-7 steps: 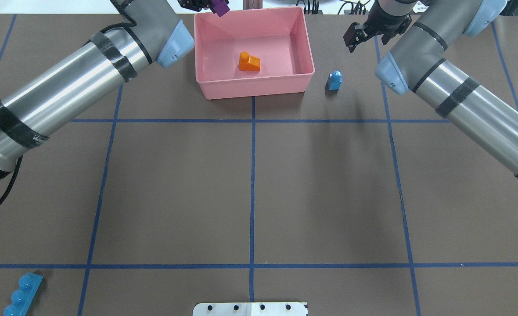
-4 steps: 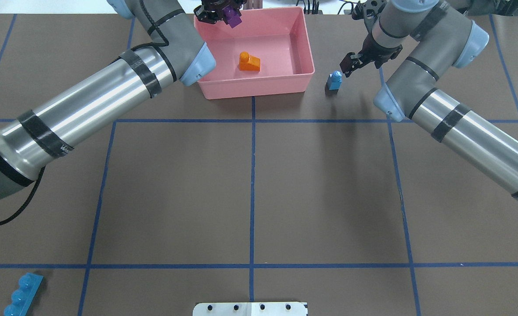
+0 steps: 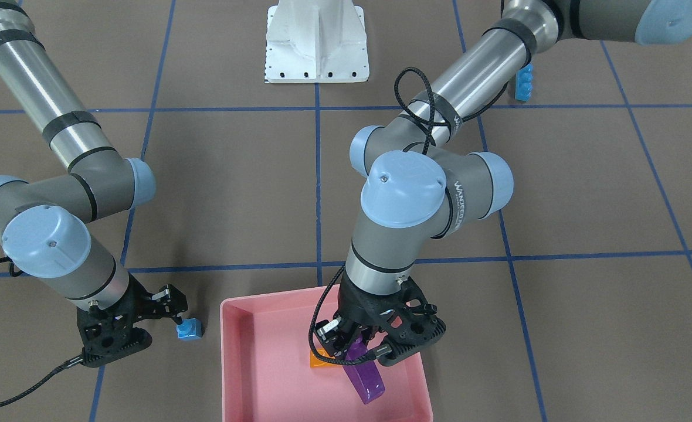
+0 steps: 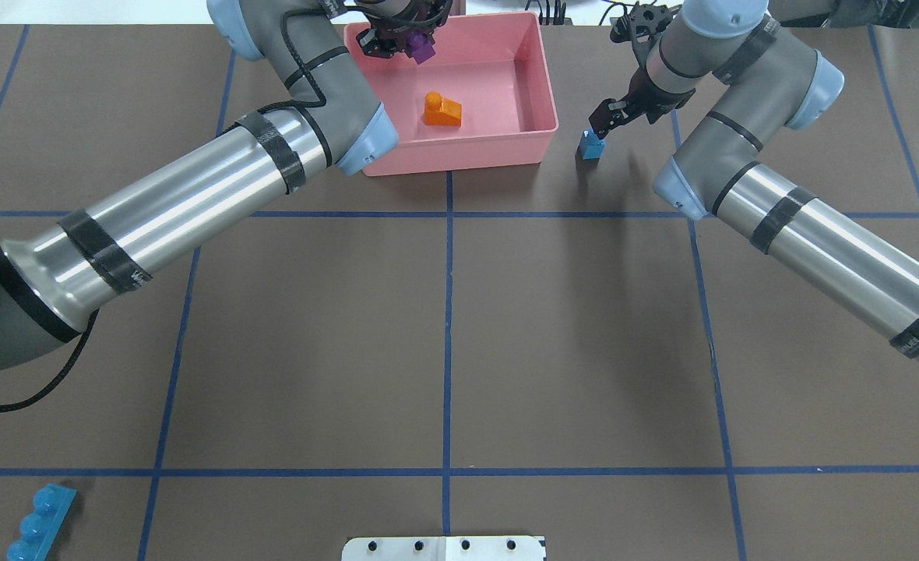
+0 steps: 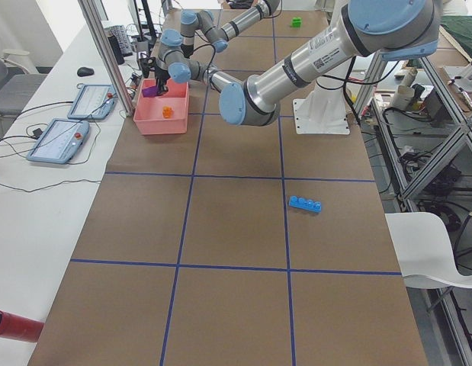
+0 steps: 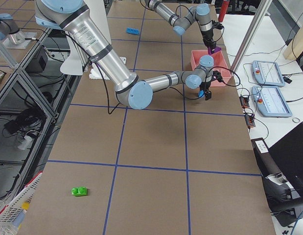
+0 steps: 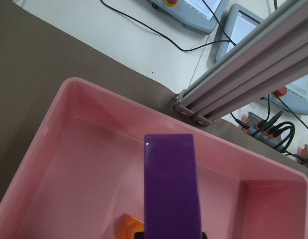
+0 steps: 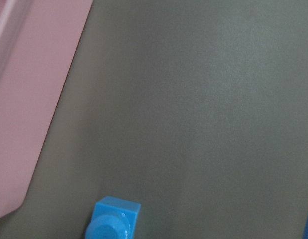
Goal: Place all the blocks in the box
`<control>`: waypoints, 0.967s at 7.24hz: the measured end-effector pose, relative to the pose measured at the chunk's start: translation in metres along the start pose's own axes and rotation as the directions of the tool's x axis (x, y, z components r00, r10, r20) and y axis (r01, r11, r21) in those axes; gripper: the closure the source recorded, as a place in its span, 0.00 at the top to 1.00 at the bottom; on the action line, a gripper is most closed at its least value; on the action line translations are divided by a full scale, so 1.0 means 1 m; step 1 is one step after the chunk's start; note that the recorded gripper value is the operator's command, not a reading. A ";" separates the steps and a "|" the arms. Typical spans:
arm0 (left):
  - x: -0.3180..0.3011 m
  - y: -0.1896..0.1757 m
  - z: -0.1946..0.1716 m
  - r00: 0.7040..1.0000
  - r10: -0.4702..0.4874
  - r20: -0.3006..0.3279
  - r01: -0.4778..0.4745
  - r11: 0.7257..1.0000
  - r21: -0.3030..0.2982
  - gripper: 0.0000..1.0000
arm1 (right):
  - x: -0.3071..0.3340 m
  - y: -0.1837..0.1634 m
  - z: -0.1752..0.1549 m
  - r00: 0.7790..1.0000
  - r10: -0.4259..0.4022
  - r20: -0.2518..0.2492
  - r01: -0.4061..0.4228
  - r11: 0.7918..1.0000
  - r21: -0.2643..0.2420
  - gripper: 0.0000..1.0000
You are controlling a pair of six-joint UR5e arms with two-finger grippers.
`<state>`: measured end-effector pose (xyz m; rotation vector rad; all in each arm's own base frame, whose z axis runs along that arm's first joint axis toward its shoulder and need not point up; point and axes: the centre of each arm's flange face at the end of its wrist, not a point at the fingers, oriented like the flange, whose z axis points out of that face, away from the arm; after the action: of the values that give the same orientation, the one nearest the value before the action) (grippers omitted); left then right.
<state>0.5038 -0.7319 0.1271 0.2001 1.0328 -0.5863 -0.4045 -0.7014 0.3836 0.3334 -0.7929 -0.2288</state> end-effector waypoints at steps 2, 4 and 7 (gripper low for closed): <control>0.000 0.002 0.002 1.000 0.001 0.001 -0.001 1.000 -0.002 0.00 | -0.007 -0.004 -0.002 1.000 -0.002 0.011 0.002 1.000 0.002 1.00; -0.001 0.005 0.005 1.000 0.003 0.006 -0.003 1.000 0.003 0.28 | -0.025 -0.002 0.005 1.000 -0.014 0.021 0.014 1.000 -0.008 1.00; -0.001 0.011 0.010 1.000 0.019 0.011 -0.019 1.000 0.025 1.00 | -0.038 -0.004 0.019 1.000 -0.011 0.015 0.012 0.999 -0.030 0.83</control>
<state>0.5168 -0.7266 0.1317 0.2281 1.0126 -0.5823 -0.4446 -0.6965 0.3692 0.3087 -0.8012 -0.2536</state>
